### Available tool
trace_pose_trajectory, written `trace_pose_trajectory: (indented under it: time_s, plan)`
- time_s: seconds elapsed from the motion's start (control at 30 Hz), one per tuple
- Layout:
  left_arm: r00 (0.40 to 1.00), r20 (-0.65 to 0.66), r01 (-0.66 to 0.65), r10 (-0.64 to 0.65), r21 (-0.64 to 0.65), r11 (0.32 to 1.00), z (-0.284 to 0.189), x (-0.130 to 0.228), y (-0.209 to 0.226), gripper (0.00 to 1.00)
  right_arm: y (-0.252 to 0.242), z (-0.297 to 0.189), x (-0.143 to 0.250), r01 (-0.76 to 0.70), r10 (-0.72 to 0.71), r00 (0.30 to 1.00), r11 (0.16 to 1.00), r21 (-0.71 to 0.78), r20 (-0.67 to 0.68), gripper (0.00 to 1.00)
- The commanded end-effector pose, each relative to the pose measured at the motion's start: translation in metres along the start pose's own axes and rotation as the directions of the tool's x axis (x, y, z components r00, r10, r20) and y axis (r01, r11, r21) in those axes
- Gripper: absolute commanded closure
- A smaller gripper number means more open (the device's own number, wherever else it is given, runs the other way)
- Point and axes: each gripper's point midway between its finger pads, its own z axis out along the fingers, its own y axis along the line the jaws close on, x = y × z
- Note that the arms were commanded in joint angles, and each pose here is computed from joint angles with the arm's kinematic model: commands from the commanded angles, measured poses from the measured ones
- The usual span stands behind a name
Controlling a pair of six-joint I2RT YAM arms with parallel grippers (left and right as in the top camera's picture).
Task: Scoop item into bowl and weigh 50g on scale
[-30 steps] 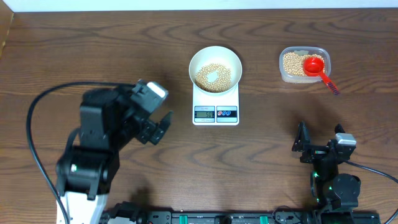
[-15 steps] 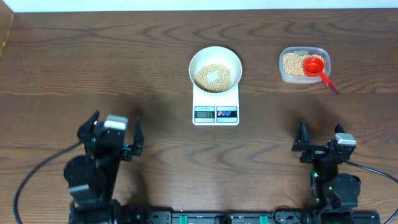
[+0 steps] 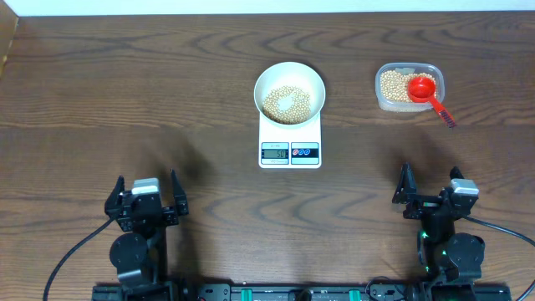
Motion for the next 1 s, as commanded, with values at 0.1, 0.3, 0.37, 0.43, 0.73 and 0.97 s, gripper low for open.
trace_pose_trajectory:
  time_s: [0.1,0.3,0.37,0.43,0.73,0.97]
  plan:
    - [0.998,-0.053,0.016,-0.017,-0.018,1.000,0.008,0.032,-0.001,0.02,0.002,0.000,0.001,0.012,-0.012,1.000,1.000,-0.008,0.000,0.01]
    - [0.998,-0.059,0.014,-0.015,-0.016,1.000,0.009,0.035,-0.002,0.02,0.002,0.000,0.001,0.012,-0.012,1.000,1.000,-0.008,0.000,0.01]
    - [0.998,-0.060,0.014,-0.015,-0.016,1.000,0.008,0.035,-0.002,0.02,0.002,0.000,0.001,0.012,-0.012,1.000,1.000,-0.008,-0.001,0.01]
    - [0.998,-0.060,0.018,-0.019,-0.014,1.000,0.009,0.035,-0.003,0.02,0.002,0.000,0.001,0.012,-0.012,1.000,1.000,-0.008,-0.001,0.01]
    - [0.997,-0.079,0.018,-0.018,-0.006,1.000,0.010,0.039,-0.004,0.02,0.002,0.000,0.001,0.012,-0.012,1.000,1.000,-0.008,0.000,0.01]
    - [0.997,-0.079,0.018,-0.018,-0.006,1.000,0.010,0.039,-0.004,0.02,0.002,0.000,0.001,0.012,-0.012,1.000,1.000,-0.008,0.000,0.01]
